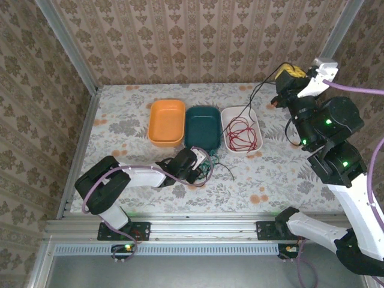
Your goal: Untangle the cables
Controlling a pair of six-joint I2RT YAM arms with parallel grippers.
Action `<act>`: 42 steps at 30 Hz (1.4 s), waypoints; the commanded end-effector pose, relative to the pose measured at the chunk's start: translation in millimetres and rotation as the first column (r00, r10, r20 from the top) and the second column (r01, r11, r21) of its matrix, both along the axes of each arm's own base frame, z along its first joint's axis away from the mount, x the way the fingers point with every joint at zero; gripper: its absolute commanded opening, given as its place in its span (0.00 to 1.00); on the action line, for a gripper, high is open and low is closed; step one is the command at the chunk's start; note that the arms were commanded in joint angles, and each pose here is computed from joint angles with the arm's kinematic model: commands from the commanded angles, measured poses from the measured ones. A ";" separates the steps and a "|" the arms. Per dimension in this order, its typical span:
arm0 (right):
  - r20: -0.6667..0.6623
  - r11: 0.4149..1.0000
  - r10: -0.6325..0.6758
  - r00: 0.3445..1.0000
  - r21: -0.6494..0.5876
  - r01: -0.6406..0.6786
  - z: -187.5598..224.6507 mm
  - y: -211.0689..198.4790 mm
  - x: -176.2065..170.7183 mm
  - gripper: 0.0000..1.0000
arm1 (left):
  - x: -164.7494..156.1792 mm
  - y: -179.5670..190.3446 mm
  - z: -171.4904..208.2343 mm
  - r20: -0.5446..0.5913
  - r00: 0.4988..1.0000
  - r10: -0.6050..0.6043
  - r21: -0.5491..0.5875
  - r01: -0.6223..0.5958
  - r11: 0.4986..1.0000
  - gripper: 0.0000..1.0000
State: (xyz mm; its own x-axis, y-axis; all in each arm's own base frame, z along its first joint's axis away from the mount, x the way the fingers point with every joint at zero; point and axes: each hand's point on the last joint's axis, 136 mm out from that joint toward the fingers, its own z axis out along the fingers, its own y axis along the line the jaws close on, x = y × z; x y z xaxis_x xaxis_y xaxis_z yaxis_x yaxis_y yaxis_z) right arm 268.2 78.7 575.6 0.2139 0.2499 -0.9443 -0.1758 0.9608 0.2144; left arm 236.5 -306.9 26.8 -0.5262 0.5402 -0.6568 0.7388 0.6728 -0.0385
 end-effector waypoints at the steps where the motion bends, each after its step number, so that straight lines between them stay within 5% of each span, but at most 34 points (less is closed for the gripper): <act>1: 0.228 0.997 -0.071 0.971 0.050 0.062 71.0 -23.5 -30.6 0.00 | -23.3 47.1 -53.8 -0.105 0.992 0.069 0.200 -0.047 0.979 0.00; 9: 0.339 0.998 -0.065 0.939 0.036 0.056 116.4 -26.2 -48.2 0.00 | -22.9 48.0 -54.0 -0.096 0.993 0.075 0.203 -0.055 0.978 0.00; 14: 0.282 0.999 0.030 0.959 -0.023 -0.025 115.7 -2.2 -31.7 0.00 | -19.9 42.8 -46.9 -0.080 0.995 0.066 0.180 -0.051 0.982 0.00; 25: 0.222 0.999 0.025 0.975 -0.053 -0.013 128.3 5.4 -13.0 0.00 | -15.3 40.1 -37.5 -0.042 0.996 0.075 0.162 -0.067 0.985 0.02; 31: 0.066 0.994 0.057 0.996 -0.093 -0.051 88.6 28.4 25.3 0.00 | 10.7 5.6 44.6 0.089 0.995 0.053 0.011 -0.054 0.998 0.31; 33: 0.012 0.992 0.088 0.996 -0.087 -0.087 72.5 39.7 38.3 0.00 | 23.3 0.6 83.0 0.163 0.983 0.090 -0.057 -0.082 0.995 0.33; 36: -0.051 0.985 0.156 0.986 -0.064 -0.159 49.9 61.5 57.9 0.00 | 39.1 6.1 142.3 0.254 0.950 0.183 -0.180 -0.139 0.974 0.66; 39: -0.108 0.977 0.198 0.974 -0.053 -0.205 30.8 81.5 80.9 0.00 | 58.6 40.3 188.5 0.295 0.881 0.371 -0.303 -0.282 0.910 0.82; 42: -0.133 0.970 0.228 0.964 -0.048 -0.236 22.5 95.4 95.8 0.00 | 74.1 94.0 202.8 0.230 0.785 0.575 -0.378 -0.472 0.796 0.89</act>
